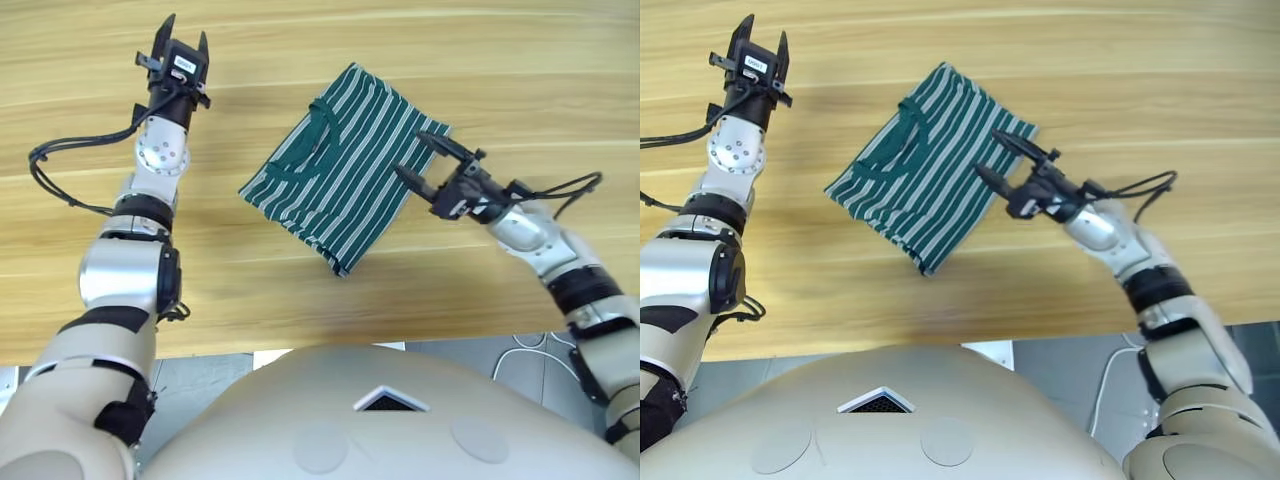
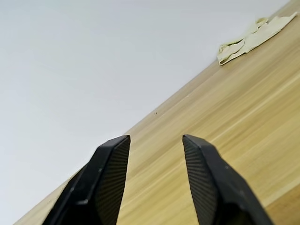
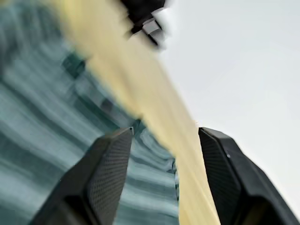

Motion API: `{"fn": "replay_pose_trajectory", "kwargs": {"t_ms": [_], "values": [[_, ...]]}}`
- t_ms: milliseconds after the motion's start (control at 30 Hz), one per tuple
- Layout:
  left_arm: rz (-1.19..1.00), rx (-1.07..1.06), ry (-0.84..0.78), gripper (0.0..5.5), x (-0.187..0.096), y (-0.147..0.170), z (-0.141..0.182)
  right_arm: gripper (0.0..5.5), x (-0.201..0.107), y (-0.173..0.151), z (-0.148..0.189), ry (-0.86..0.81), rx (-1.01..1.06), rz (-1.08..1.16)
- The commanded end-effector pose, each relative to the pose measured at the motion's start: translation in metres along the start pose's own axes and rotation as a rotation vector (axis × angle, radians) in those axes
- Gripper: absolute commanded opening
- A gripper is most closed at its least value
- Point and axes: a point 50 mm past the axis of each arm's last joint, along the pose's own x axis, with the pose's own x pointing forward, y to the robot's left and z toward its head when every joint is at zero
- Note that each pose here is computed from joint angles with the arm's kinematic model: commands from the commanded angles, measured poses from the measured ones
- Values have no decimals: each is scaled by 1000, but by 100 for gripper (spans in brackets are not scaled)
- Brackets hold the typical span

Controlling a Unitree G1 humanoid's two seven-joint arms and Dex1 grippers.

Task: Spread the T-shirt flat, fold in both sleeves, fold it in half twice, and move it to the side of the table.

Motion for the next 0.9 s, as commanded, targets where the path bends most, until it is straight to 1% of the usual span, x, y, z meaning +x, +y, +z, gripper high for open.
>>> {"fn": "replay_pose_trajectory", "kwargs": {"t_ms": [33,100,167,267,367,500,633,767,900], "values": [[-26,-6,11,207,-7,-8,-6,259,16,50,13,58,80,89],[-27,-17,3,207,-8,-9,-5,259,27,71,17,112,38,146],[-30,-30,-6,207,-8,-10,-4,259,38,82,21,132,-1,171],[-43,-41,-11,207,-8,-15,-2,259,60,85,34,101,-62,169],[-49,-59,-3,207,-7,-22,-2,259,74,85,42,72,-98,165],[-62,-74,-6,207,-8,-30,0,259,76,88,40,79,-176,201],[-64,-82,-3,207,-8,-34,0,259,80,92,39,76,-195,232],[-72,-92,-15,207,-5,-40,5,259,81,106,13,164,-247,317],[-73,-98,-24,207,-4,-42,7,259,68,126,-2,183,-325,469]]}}
